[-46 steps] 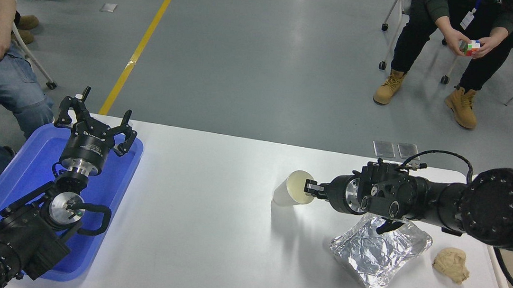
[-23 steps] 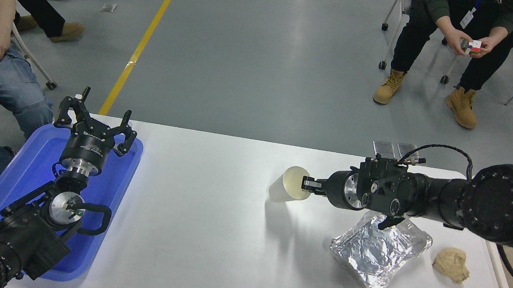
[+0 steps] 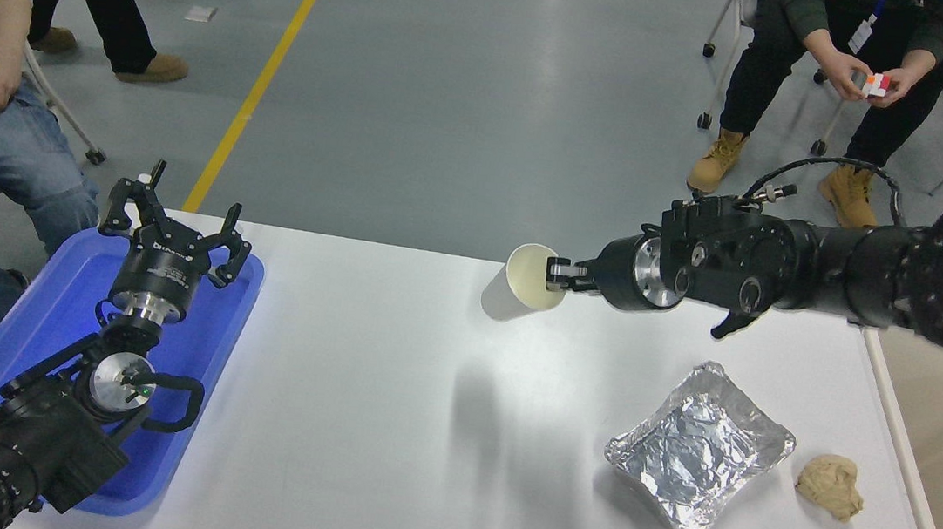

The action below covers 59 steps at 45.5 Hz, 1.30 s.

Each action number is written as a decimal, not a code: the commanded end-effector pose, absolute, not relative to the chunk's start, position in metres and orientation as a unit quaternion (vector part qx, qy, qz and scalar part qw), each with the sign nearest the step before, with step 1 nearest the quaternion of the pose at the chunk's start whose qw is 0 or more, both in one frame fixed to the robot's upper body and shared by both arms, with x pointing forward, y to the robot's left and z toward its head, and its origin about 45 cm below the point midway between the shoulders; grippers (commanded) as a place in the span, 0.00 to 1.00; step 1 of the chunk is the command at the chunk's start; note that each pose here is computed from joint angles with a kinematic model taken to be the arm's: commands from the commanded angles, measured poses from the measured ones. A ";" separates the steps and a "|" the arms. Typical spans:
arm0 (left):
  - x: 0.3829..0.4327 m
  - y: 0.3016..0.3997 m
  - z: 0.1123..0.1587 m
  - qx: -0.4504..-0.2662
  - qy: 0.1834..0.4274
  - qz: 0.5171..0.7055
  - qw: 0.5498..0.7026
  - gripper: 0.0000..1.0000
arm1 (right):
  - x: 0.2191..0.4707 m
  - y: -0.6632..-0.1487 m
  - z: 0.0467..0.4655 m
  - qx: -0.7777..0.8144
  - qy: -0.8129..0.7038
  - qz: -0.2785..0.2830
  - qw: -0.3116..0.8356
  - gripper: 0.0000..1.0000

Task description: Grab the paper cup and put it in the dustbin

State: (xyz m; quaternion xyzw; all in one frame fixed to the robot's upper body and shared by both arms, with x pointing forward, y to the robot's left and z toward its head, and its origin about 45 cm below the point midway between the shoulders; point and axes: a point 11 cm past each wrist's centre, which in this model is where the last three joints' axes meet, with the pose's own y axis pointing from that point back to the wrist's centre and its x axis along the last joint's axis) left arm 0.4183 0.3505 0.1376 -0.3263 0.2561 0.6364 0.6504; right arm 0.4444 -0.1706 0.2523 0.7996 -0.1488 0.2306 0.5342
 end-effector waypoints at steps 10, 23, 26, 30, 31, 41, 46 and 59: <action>0.4182 0.3510 0.1373 -0.325 0.256 0.637 0.651 1.00 | 0.456 -0.218 0.377 0.783 -0.171 0.223 0.555 0.00; 0.4184 0.3500 0.1375 -0.326 0.256 0.636 0.651 1.00 | 0.451 -0.240 0.442 0.773 -0.182 0.235 0.560 0.00; 0.4179 0.3510 0.1371 -0.326 0.256 0.637 0.650 1.00 | 0.450 -0.247 0.454 0.769 -0.190 0.237 0.563 0.00; 0.4177 0.3514 0.1368 -0.325 0.256 0.637 0.650 1.00 | 0.448 -0.254 0.461 0.765 -0.195 0.235 0.567 0.00; 0.4182 0.3512 0.1375 -0.326 0.256 0.637 0.650 1.00 | 0.448 -0.255 0.461 0.764 -0.195 0.235 0.568 0.00; 0.4179 0.3510 0.1371 -0.326 0.256 0.637 0.650 1.00 | 0.450 -0.265 0.456 0.752 -0.200 0.236 0.582 0.00; 0.4179 0.3502 0.1368 -0.326 0.257 0.636 0.650 1.00 | 0.455 -0.281 0.444 0.737 -0.213 0.234 0.597 0.00; 0.4177 0.3506 0.1366 -0.326 0.257 0.637 0.650 1.00 | 0.456 -0.380 0.415 0.664 -0.297 0.215 0.651 0.00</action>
